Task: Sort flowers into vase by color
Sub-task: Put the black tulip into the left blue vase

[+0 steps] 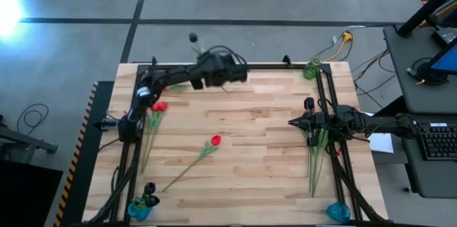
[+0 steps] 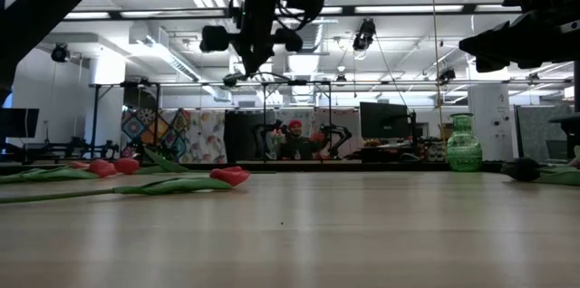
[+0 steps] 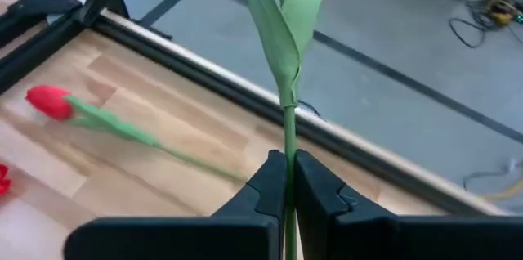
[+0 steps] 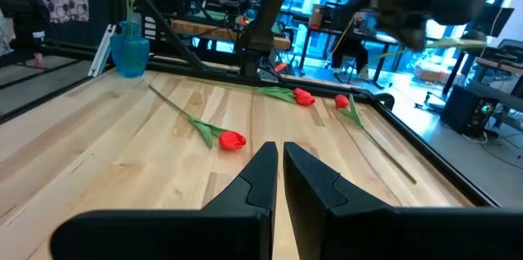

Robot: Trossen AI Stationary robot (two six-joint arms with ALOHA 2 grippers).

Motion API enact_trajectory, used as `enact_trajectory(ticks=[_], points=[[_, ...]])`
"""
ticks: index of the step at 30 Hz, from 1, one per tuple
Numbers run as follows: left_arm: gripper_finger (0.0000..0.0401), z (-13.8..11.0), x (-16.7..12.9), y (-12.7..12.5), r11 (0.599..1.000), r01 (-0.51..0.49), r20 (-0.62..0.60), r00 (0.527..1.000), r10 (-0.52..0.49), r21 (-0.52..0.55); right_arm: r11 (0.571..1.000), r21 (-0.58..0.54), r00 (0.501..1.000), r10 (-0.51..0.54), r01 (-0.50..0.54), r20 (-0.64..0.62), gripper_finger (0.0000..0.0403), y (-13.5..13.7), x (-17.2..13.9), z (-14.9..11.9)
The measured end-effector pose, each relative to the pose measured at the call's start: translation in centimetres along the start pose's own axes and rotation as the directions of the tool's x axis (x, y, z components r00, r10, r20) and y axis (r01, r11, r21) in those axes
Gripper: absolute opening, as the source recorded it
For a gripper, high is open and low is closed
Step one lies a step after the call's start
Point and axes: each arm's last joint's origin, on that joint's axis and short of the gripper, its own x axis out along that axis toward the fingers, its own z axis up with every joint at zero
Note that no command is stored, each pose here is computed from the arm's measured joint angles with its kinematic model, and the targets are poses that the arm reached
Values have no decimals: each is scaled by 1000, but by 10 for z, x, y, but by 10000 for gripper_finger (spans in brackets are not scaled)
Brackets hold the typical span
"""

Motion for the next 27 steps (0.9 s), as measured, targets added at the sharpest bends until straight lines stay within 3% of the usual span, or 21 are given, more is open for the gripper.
enact_trajectory(ticks=[3,10,18,27], points=[[0,-24,-15,10,1000,14,-34,999,-13,8,1000,1,1000,0,0,0,18,0,0,0],[0,-81,-48,44,994,-103,-327,938,111,40,1000,0,1000,0,0,0,18,0,0,0],[0,-137,-94,58,999,32,-554,833,-5,40,1000,1,1000,0,0,0,18,0,0,0],[0,-191,-91,63,995,-8,-701,709,76,99,1000,0,1000,0,0,0,18,0,0,0]])
